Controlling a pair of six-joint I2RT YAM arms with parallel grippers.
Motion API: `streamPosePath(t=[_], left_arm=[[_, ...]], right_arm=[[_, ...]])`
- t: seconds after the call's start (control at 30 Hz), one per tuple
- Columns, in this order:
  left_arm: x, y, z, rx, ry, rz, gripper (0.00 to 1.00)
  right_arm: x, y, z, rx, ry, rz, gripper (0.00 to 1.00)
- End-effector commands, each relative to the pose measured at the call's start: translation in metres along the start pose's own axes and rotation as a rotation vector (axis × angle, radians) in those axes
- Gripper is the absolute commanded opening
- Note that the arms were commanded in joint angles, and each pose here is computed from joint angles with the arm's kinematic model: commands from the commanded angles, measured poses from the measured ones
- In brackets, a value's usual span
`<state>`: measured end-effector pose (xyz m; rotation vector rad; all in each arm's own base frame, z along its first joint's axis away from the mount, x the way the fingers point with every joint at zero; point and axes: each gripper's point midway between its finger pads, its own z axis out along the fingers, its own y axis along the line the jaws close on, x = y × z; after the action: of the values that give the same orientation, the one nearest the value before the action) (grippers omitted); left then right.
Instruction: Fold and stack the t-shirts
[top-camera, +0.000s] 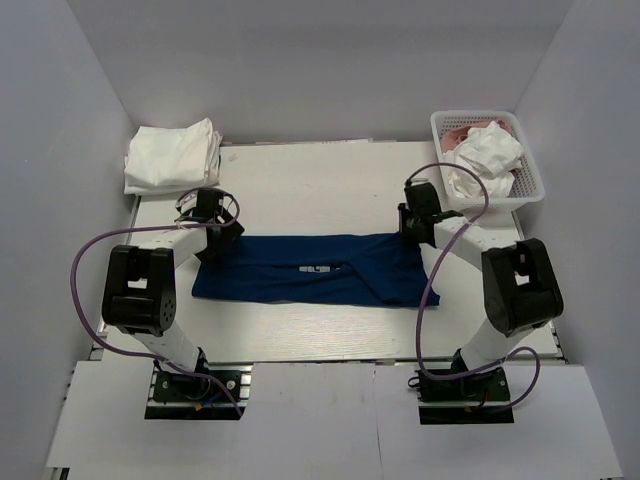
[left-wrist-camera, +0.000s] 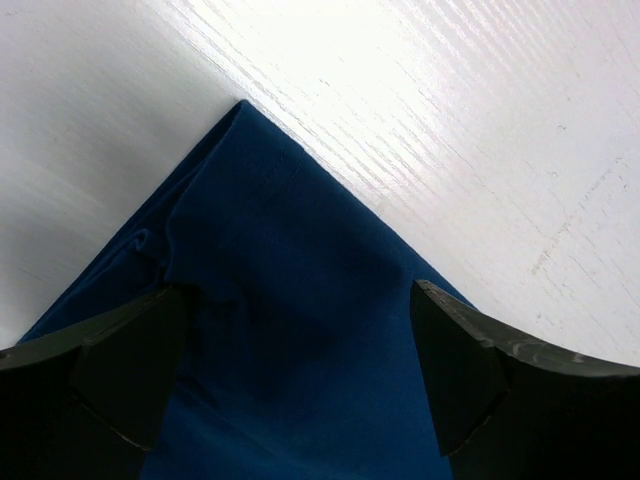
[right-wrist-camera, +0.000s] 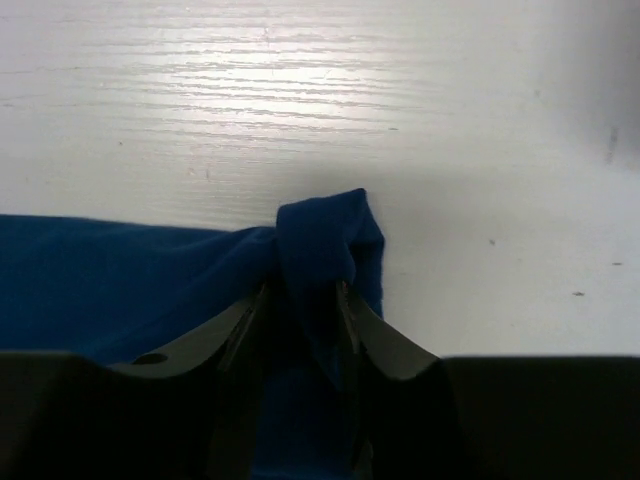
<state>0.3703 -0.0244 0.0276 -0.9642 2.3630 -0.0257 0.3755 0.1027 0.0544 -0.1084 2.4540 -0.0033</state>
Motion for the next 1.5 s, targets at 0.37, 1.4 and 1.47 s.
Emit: streamPosePath(t=[0.37,1.4,1.47], left_arm=[[0.041,0.055,0.011,-0.192,0.113,0.004,1.00],[-0.024,-0.022,-0.054,0.105,0.016,0.112,1.00],[-0.010,-0.040,-0.063,0.214,0.092,0.168,1.00]], right_arm=[[-0.030,-0.025,0.010,0.154,-0.100,0.261,0.00],[-0.063,0.042,-0.063,-0.493,-0.224,0.180,0.90],[-0.044,0.056,-0.062,-0.490,-0.178,0.201,0.90]])
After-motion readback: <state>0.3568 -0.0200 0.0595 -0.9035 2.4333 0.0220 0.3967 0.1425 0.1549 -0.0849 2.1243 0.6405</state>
